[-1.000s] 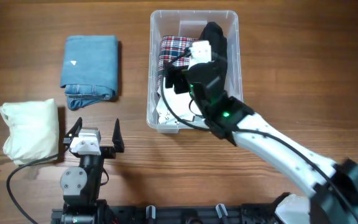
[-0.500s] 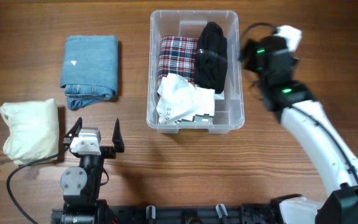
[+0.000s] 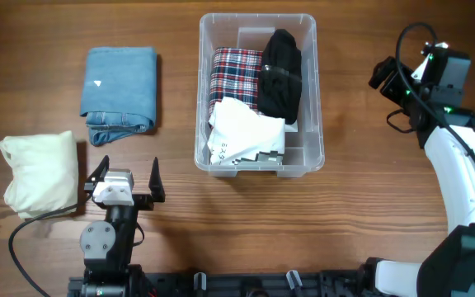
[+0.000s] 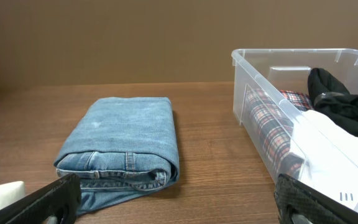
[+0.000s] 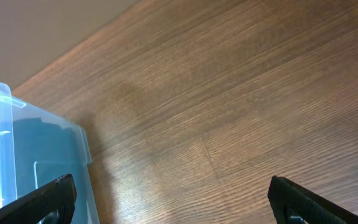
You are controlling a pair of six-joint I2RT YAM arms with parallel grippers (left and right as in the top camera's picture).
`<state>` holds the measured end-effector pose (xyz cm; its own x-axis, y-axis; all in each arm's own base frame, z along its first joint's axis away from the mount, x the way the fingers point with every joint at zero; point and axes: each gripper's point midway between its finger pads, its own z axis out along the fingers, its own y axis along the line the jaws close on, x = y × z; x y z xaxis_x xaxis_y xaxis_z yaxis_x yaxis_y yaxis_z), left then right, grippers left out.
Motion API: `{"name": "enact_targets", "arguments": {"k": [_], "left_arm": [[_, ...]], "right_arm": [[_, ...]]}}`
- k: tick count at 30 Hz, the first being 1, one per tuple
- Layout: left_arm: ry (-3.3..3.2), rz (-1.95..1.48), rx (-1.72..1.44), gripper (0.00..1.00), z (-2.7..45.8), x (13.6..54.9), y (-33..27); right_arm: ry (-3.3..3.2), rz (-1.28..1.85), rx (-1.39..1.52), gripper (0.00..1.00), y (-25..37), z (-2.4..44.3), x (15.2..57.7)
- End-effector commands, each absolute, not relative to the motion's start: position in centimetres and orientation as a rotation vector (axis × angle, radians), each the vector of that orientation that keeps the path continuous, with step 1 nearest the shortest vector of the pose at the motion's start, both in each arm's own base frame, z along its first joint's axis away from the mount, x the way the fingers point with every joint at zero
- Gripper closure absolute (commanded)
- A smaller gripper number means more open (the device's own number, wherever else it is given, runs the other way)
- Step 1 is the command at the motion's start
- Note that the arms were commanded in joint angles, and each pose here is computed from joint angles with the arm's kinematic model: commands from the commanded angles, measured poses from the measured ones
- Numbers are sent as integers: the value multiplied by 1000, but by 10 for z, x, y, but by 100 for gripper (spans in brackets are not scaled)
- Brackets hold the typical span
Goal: Pack container
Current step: 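Open the right gripper and raise it back to the right side, then reach the left gripper to the folded blue denim item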
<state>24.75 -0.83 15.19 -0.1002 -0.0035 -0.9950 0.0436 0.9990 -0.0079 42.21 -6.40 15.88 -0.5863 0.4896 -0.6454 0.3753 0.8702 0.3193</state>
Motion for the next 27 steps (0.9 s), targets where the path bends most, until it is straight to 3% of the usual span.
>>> {"name": "enact_targets", "arguments": {"k": [1, 6, 16, 23, 27], "left_arm": [[1675, -24, 31, 0, 150, 248, -6], [1510, -124, 136, 0, 189, 246, -29], [1685, -105, 96, 1, 251, 258, -17], [1941, -382, 306, 0, 292, 330, -46], [2036, -357, 58, 0, 280, 378, -20]], "right_arm": [[2260, 206, 591, 0, -63, 164, 427], [2281, 206, 599, 0, -62, 160, 424], [2281, 206, 598, 0, -62, 160, 424], [2281, 206, 599, 0, -62, 160, 424], [2282, 206, 599, 0, -62, 160, 424]]}}
